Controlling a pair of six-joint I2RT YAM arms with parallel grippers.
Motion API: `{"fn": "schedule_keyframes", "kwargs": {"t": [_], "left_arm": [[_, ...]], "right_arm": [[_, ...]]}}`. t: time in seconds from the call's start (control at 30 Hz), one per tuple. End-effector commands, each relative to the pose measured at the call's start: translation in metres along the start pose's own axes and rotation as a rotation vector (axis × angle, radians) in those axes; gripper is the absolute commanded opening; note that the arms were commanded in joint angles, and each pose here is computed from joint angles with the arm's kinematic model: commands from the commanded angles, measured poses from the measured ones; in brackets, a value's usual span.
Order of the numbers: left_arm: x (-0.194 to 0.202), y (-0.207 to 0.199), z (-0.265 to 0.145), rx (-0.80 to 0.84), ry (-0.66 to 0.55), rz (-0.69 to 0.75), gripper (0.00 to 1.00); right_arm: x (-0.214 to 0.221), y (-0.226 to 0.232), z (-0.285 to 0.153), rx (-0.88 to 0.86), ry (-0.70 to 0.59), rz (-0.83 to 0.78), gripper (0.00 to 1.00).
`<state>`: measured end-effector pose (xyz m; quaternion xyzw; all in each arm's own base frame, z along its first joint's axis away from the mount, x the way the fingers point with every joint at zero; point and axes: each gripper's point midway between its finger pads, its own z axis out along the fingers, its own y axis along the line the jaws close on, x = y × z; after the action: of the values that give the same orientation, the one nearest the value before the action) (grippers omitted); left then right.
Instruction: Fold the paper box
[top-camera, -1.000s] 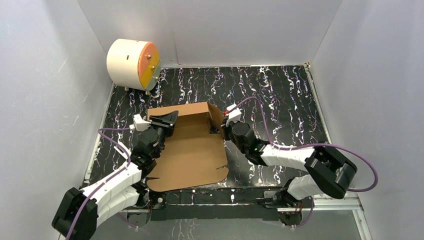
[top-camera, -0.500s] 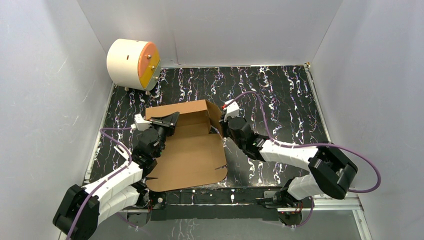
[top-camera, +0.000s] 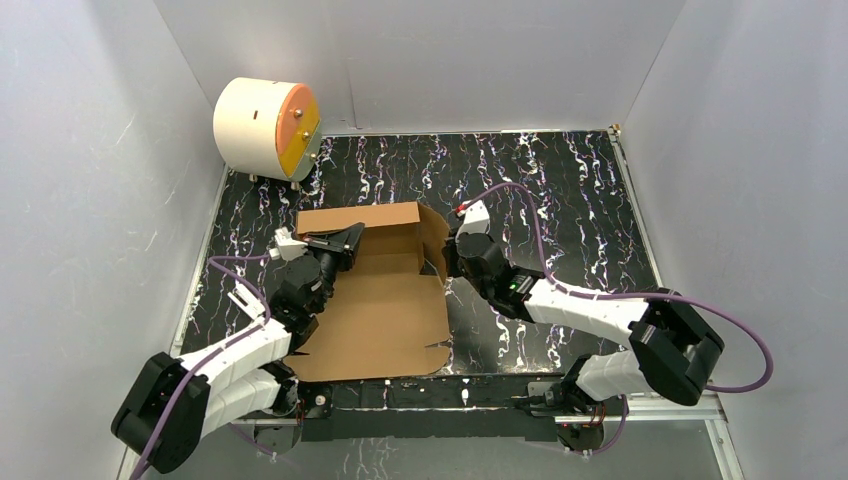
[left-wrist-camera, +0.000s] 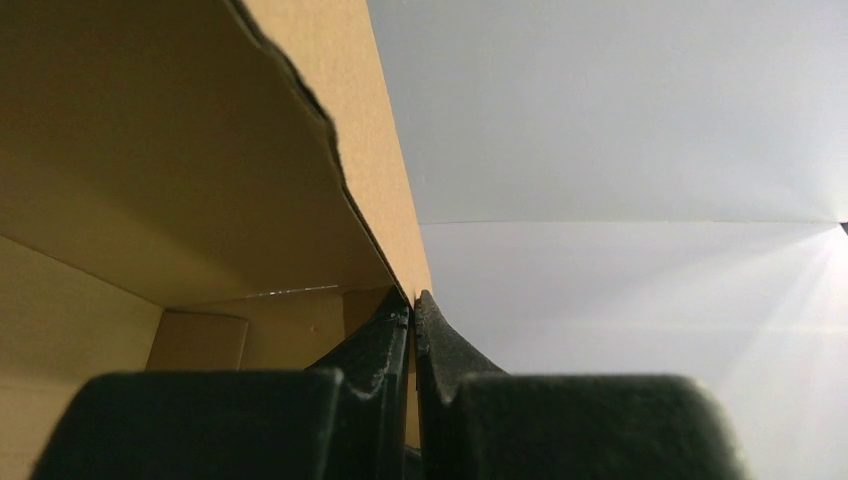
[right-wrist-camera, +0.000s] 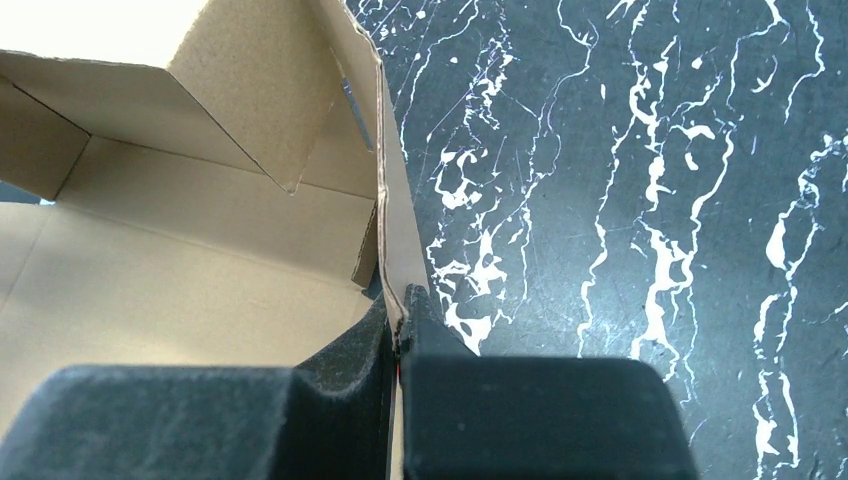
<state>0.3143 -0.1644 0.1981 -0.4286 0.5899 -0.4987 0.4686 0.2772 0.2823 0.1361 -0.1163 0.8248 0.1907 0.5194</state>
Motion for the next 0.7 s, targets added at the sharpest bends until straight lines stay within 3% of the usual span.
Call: {"fn": "schedule_keyframes", "kwargs": {"t": [0.0, 0.37, 0.67], "left_arm": [[0.006, -0.008, -0.002, 0.041, 0.023, -0.042, 0.00], [0.032, -0.015, -0.005, 0.067, 0.090, -0.057, 0.00], [0.062, -0.018, -0.007, 0.075, 0.155, -0.062, 0.00]], "right_arm": [[-0.037, 0.020, -0.002, -0.018, -0.095, 0.137, 0.07], [-0.043, 0.019, 0.009, 0.120, -0.185, 0.199, 0.10], [-0.063, 0.012, 0.018, 0.184, -0.271, 0.128, 0.13]]}}
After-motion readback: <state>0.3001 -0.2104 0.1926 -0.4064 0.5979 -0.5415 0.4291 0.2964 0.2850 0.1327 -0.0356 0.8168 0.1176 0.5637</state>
